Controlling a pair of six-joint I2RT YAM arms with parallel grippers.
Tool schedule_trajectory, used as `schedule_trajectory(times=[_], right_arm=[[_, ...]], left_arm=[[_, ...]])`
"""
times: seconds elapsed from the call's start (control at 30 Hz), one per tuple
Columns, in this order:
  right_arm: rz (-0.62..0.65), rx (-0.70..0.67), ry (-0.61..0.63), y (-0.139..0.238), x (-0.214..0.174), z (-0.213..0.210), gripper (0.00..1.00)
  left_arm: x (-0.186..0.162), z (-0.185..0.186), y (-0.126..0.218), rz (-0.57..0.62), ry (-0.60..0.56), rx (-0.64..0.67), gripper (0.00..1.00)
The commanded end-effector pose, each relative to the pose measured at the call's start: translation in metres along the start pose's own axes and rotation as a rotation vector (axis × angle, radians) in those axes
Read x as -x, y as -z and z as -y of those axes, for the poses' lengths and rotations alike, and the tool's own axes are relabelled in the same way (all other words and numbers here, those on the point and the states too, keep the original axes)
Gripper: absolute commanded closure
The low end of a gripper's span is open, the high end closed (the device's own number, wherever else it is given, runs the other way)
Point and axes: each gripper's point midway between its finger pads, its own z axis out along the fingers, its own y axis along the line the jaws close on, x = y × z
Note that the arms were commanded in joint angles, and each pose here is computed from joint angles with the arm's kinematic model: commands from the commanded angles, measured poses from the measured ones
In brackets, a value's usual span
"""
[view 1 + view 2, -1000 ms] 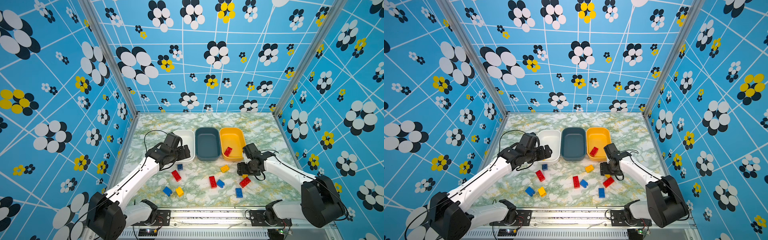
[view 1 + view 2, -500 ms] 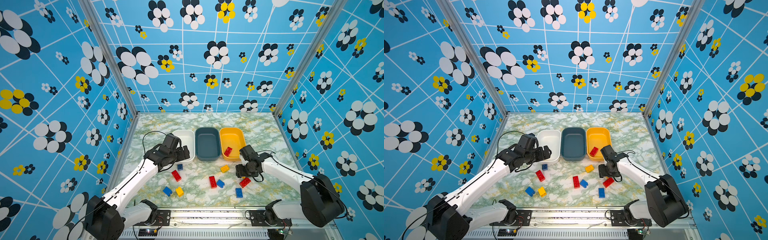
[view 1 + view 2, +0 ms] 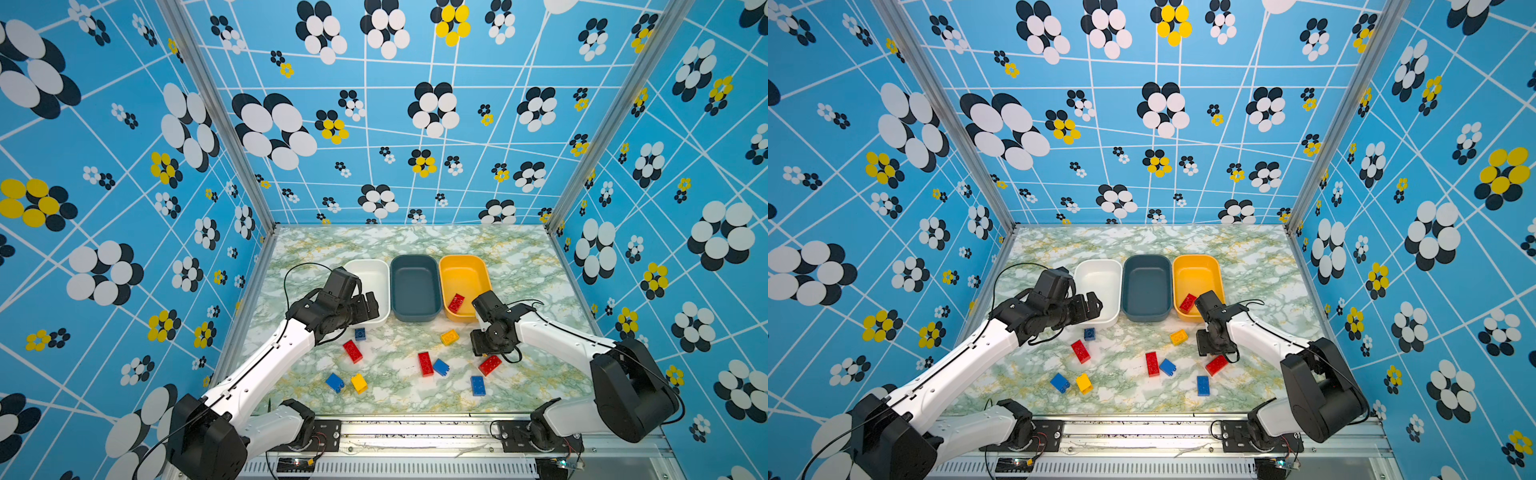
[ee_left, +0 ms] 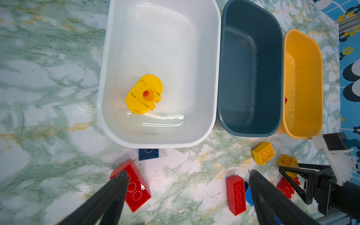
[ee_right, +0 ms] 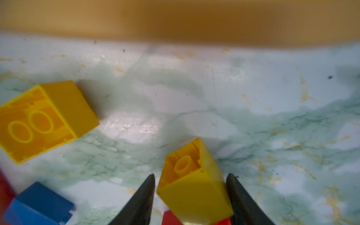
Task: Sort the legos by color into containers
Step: 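Lower the right gripper onto a yellow 2x2 brick and grasp it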
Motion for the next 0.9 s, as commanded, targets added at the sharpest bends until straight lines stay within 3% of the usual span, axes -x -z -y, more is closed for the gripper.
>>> schedule_trajectory(times=[0.0,0.13,0.4,0.87], right_arm=[[-0.002,-0.045,-0.01,0.001,0.0037,0.0027,0.42],[-0.001,-0.069,-0.006,0.0005,0.0046,0.0048,0.43],[0.02,-0.096,-0.005,0.0043,0.0086,0.0083,0.33],[-0.002,-0.092,0.028,0.0023,0.0048,0.0,0.43]], left_arm=[[-0.0103,-0.0031,0.0025,-0.023,-0.013,0.0,0.02],[-0.0112,-0.0037,0.0023,-0.024,-0.012,-0.003,0.01],[-0.0153,-0.0049,0.0036,-0.028,-0.012,-0.015,0.01],[-0.0179,-0.0073,0.006,-0.021,-0.004,-0.021,0.0]])
